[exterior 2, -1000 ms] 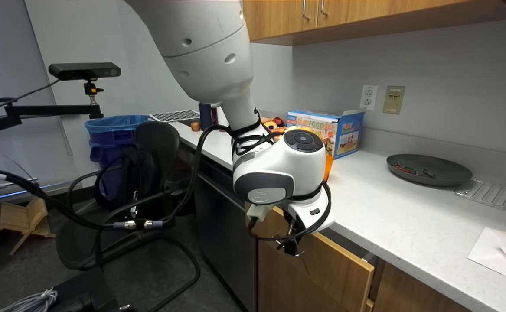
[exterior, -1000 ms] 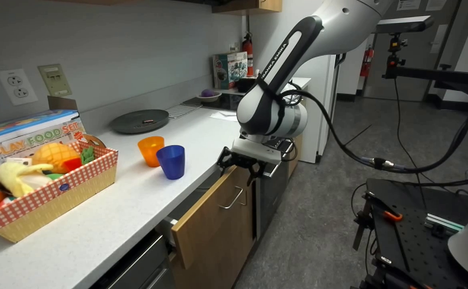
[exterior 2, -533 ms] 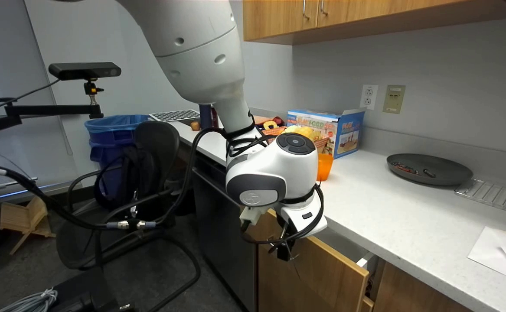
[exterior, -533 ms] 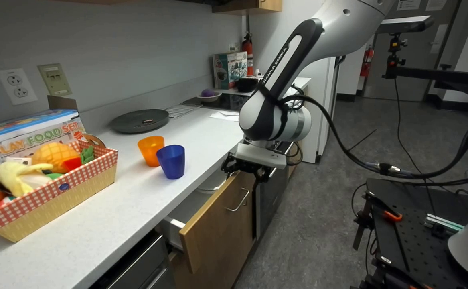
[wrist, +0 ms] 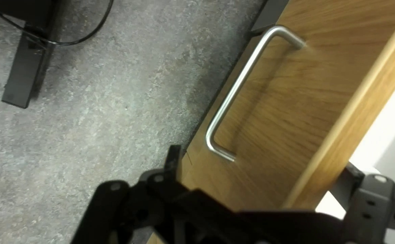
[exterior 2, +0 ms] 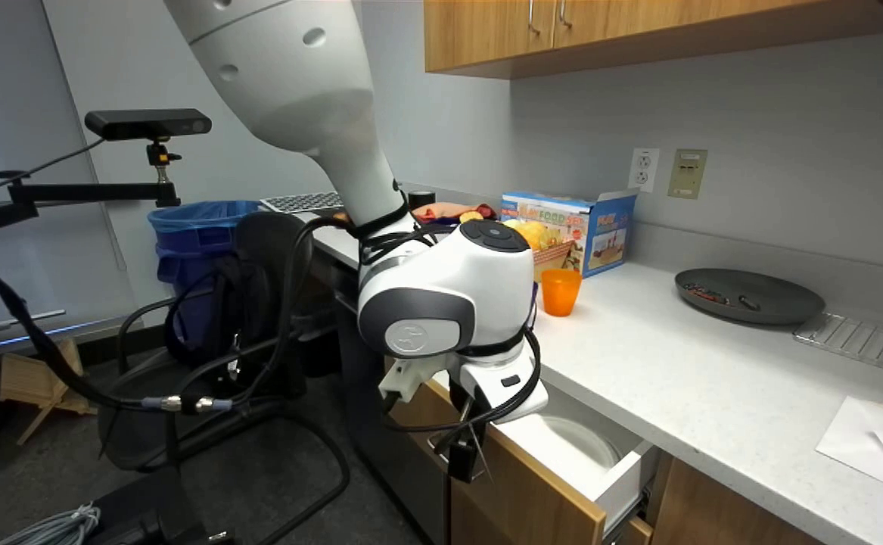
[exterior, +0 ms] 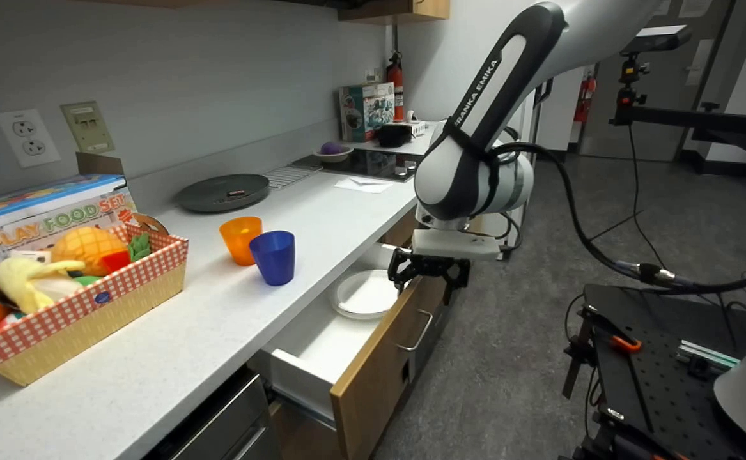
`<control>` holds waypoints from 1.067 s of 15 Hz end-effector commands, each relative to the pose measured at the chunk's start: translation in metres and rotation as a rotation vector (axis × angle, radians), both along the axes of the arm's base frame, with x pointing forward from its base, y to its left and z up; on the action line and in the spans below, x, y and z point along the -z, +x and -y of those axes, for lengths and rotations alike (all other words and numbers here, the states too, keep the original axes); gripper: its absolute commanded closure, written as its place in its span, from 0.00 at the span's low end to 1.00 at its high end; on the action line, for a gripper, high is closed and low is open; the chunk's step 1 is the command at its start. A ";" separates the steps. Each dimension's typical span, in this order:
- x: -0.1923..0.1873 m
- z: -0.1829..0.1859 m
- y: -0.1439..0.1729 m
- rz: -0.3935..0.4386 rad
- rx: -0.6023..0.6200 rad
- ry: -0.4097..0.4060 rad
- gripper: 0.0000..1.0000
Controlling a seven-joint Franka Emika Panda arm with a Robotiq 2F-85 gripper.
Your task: Open the drawer on the left
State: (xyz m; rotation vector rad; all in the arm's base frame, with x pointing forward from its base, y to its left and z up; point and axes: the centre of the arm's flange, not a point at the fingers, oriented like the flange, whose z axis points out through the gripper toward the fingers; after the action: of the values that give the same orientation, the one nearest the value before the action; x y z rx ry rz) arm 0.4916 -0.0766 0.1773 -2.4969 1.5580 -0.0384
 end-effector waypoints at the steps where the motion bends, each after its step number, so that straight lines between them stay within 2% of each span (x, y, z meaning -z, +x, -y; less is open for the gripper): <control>1: -0.025 -0.006 -0.038 -0.104 -0.045 -0.041 0.00; 5: -0.029 -0.014 -0.068 -0.199 -0.093 -0.078 0.00; 12: -0.023 -0.024 -0.116 -0.372 -0.161 -0.081 0.00; 16: -0.028 -0.026 -0.133 -0.414 -0.177 -0.111 0.00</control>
State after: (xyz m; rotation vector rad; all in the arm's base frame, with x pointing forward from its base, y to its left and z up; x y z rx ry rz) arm 0.3844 -0.0545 0.1905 -2.8243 1.4858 0.4157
